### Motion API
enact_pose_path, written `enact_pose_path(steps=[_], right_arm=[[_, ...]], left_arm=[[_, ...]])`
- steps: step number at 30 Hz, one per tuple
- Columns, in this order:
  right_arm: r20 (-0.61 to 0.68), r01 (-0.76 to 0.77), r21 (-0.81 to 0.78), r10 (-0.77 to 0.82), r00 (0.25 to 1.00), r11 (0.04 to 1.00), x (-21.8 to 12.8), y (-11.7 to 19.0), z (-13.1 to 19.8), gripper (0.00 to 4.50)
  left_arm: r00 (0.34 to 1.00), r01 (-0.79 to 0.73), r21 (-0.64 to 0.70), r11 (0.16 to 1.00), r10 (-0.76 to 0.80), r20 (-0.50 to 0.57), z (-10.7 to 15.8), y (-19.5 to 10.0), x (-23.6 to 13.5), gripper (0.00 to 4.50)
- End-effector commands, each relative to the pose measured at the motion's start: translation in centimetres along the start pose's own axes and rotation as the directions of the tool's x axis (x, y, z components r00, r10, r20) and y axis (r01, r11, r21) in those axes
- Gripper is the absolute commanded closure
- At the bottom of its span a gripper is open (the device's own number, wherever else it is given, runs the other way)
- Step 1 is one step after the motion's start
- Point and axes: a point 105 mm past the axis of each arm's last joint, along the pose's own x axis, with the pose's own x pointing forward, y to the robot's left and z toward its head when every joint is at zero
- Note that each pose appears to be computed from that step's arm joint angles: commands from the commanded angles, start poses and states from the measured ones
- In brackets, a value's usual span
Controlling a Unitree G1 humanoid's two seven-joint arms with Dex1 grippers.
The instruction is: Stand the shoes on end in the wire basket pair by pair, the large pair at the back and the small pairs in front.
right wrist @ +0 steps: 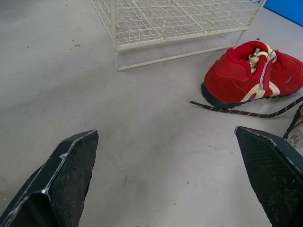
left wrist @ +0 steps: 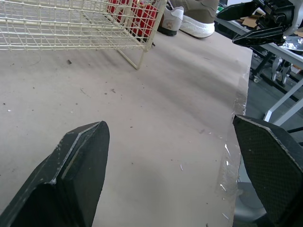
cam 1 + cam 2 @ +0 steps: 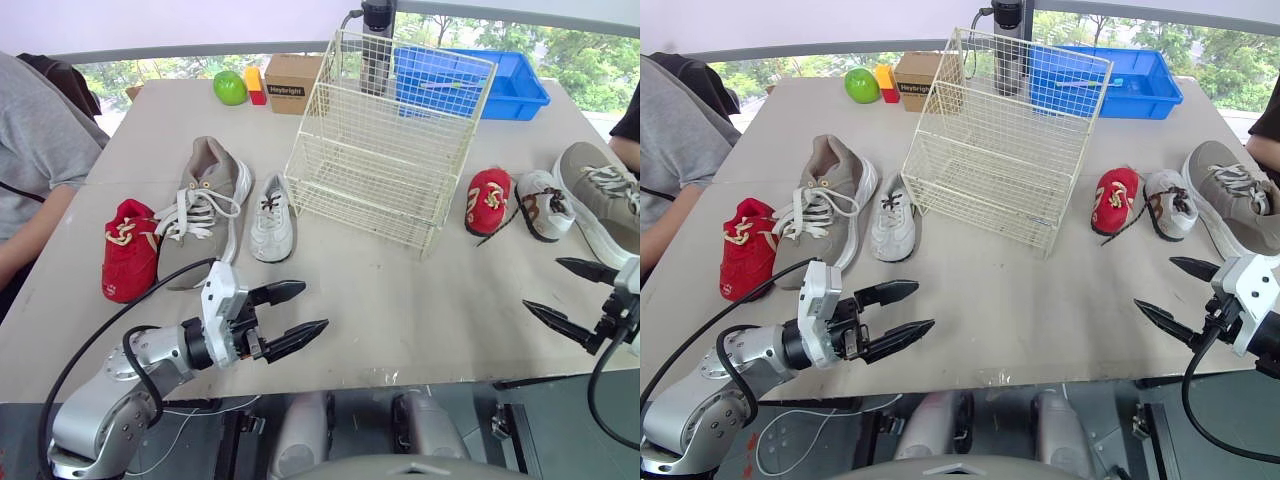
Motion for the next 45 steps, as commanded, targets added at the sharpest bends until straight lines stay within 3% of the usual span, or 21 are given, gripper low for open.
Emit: enact_pose_path(steps=[1,5,9,15,18,25,30,34,35,40,45], right_arm=[[0.058,0.011,-0.034,-0.009,0.998,0.999,1.1,0.2,1.5,0.02],[0.224,-0.049,-0.068,0.064,0.973,0.996,4.5,2.3,6.8,0.02],[0.205,-0.070,-0.139,0.098,0.974,0.988,6.7,4.4,11.0,0.02],[0.169,-0.236,-0.134,0.257,0.952,0.962,10.5,6.8,15.8,0.02],[0.056,-0.247,-0.114,0.254,0.966,0.962,13.8,6.7,16.6,0.02],[-0.227,-0.214,-0.104,0.187,0.956,0.971,18.0,4.5,13.7,0.02],[-0.293,-0.321,-0.097,0.281,0.914,0.942,18.2,5.3,12.6,2.21],[-0.289,-0.363,-0.147,0.311,0.905,0.920,18.6,5.4,12.8,4.30],[-0.291,-0.369,-0.179,0.309,0.906,0.912,18.6,5.3,12.8,4.46],[-0.271,-0.444,-0.385,0.361,0.892,0.809,18.1,4.6,12.7,4.46],[-0.334,-0.468,-0.527,0.334,0.881,0.709,17.3,2.2,11.5,4.46]], left_arm=[[0.999,0.008,0.024,1.000,-0.009,0.044,-0.1,-0.3,0.6,0.05],[0.993,-0.014,0.035,0.999,0.010,0.119,0.0,-0.3,0.5,0.05],[0.989,0.004,0.055,0.999,-0.012,0.149,0.4,-0.9,0.1,0.05],[0.985,0.003,0.118,0.993,-0.024,0.174,1.4,-1.6,-0.4,0.05],[0.981,-0.012,0.188,0.982,-0.025,0.192,2.7,-2.3,-0.3,0.05],[0.984,-0.020,0.236,0.971,-0.022,0.176,3.8,-4.3,-0.2,0.05],[0.985,-0.048,0.221,0.974,0.010,0.171,3.9,-5.3,-0.3,0.00],[0.982,-0.100,0.197,0.975,0.064,0.180,3.7,-6.0,-0.6,0.00],[0.981,-0.110,0.192,0.975,0.076,0.178,3.5,-6.2,-0.6,0.00],[0.978,-0.140,0.166,0.976,0.110,0.178,2.9,-6.7,-0.3,0.00],[0.974,-0.172,0.153,0.973,0.144,0.177,2.7,-6.4,-1.0,0.00]])
